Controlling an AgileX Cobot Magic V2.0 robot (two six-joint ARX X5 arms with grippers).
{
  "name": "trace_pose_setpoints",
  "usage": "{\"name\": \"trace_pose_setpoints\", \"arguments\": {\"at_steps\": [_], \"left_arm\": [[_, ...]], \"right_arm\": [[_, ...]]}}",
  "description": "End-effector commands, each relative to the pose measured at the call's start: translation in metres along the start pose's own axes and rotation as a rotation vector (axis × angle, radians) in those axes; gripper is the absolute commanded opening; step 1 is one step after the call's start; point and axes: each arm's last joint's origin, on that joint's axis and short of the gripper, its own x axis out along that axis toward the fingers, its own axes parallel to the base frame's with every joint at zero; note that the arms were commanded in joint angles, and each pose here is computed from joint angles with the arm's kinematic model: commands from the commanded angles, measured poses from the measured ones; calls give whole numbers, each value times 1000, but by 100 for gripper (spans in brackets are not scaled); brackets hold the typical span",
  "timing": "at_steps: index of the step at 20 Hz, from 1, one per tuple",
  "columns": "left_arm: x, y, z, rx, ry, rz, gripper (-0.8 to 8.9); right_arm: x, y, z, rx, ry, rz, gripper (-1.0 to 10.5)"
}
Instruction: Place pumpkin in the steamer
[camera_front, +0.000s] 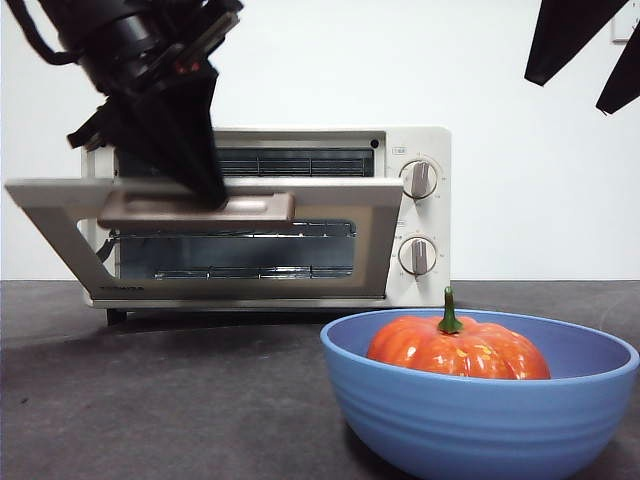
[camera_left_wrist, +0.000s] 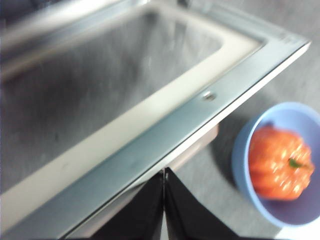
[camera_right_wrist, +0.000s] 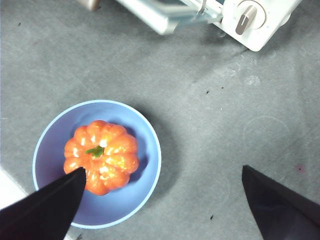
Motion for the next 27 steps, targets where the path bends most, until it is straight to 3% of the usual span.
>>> {"name": "trace_pose_setpoints", "arguments": {"at_steps": [1,17,21,27], "left_arm": [[7,3,3,-5,8,45,15],[7,-1,-7,-46,105,45,15],[3,-2,-4,-33,61,42,15],[-35,-12,-3,18,-104,35,15]], "right_arm": [[-2,1,4,9,-15,1,498],[-2,1,3,7,-13,1,498],[-2,1,4,15,-12,1,498],[1,-9,3,111,17,37,482]]}}
